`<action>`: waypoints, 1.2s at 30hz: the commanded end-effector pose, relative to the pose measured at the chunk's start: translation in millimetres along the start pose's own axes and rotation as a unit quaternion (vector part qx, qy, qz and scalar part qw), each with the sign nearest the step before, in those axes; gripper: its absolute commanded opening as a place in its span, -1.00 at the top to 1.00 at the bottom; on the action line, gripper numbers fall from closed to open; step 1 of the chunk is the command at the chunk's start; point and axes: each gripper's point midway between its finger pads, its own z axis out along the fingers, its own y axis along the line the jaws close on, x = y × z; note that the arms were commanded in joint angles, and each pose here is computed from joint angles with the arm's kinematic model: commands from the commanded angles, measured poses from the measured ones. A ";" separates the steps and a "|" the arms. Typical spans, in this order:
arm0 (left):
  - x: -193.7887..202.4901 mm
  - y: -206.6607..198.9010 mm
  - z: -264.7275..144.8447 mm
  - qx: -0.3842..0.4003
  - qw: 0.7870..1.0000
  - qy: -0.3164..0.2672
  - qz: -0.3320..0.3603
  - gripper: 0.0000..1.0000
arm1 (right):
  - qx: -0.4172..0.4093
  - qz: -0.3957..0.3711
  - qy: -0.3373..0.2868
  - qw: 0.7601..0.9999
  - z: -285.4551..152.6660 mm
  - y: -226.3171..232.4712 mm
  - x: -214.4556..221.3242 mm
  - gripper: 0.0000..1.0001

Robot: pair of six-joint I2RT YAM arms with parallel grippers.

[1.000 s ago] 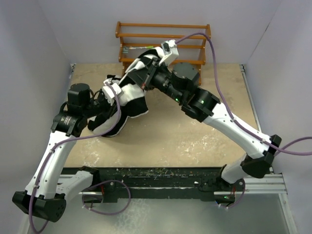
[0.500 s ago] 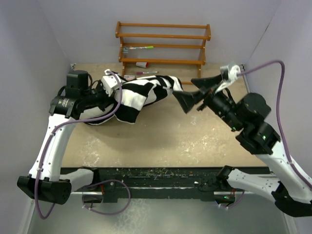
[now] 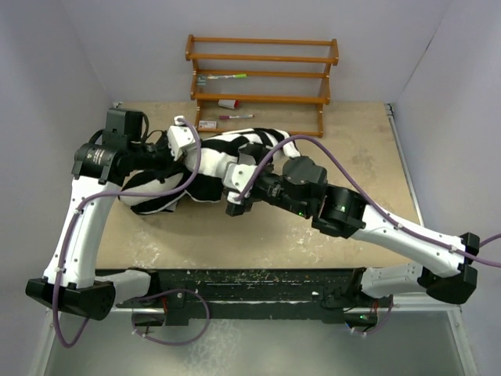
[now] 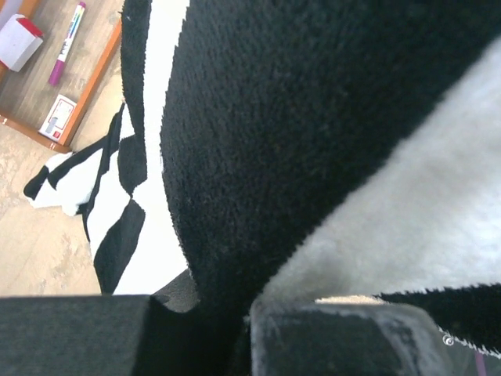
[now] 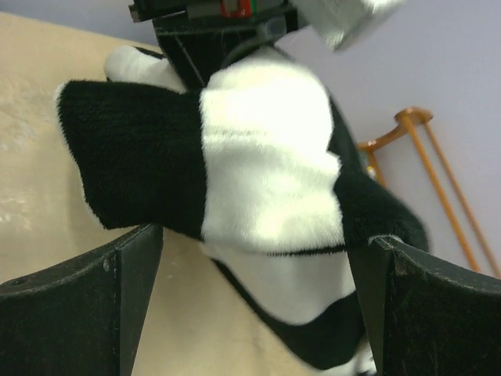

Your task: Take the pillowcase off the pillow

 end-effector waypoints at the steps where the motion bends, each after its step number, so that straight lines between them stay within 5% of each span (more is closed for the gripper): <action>1: -34.1 -7.0 -12.8 0.009 0.996 -0.064 0.062 1.00 | 0.018 -0.100 -0.048 0.994 -8.5 -31.8 -52.8 -0.99; 12: -39.9 -25.3 -30.0 0.026 0.992 -0.074 0.096 1.00 | -0.093 -0.127 0.004 0.987 40.1 23.5 -4.1 -0.96; 17: -56.4 -31.0 -40.3 0.032 0.990 -0.100 0.094 1.00 | -0.107 -0.119 0.035 0.987 64.5 41.6 27.1 -0.80; 19: -65.5 -31.1 -45.9 0.027 0.989 -0.111 0.092 1.00 | -0.078 -0.078 0.008 0.994 68.5 28.9 22.0 -0.45; 22: -78.3 -24.5 -54.8 0.000 0.988 -0.127 0.084 0.99 | -0.029 0.049 -0.028 0.998 62.5 -1.2 21.9 0.68; 23: -82.6 -21.0 -58.4 -0.014 0.988 -0.133 0.081 0.67 | -0.006 0.101 -0.041 0.994 57.3 -13.3 24.2 1.00; 25: -88.1 -16.2 -62.2 -0.031 0.987 -0.141 0.069 -0.15 | 0.054 0.200 -0.056 0.977 43.5 -39.4 34.7 1.00; 26: -89.8 -13.8 -63.7 -0.038 0.987 -0.144 0.063 -0.28 | 0.079 0.245 -0.056 0.965 35.1 -50.0 44.0 1.00; 31: -83.4 -4.5 -60.5 -0.058 0.988 -0.134 0.053 -0.45 | 0.176 0.453 -0.018 0.874 -6.4 -82.6 114.1 1.00; 36: -58.0 12.3 -49.5 -0.099 0.988 -0.096 0.062 -0.52 | 0.219 0.554 0.062 0.801 -37.1 -87.9 188.9 1.00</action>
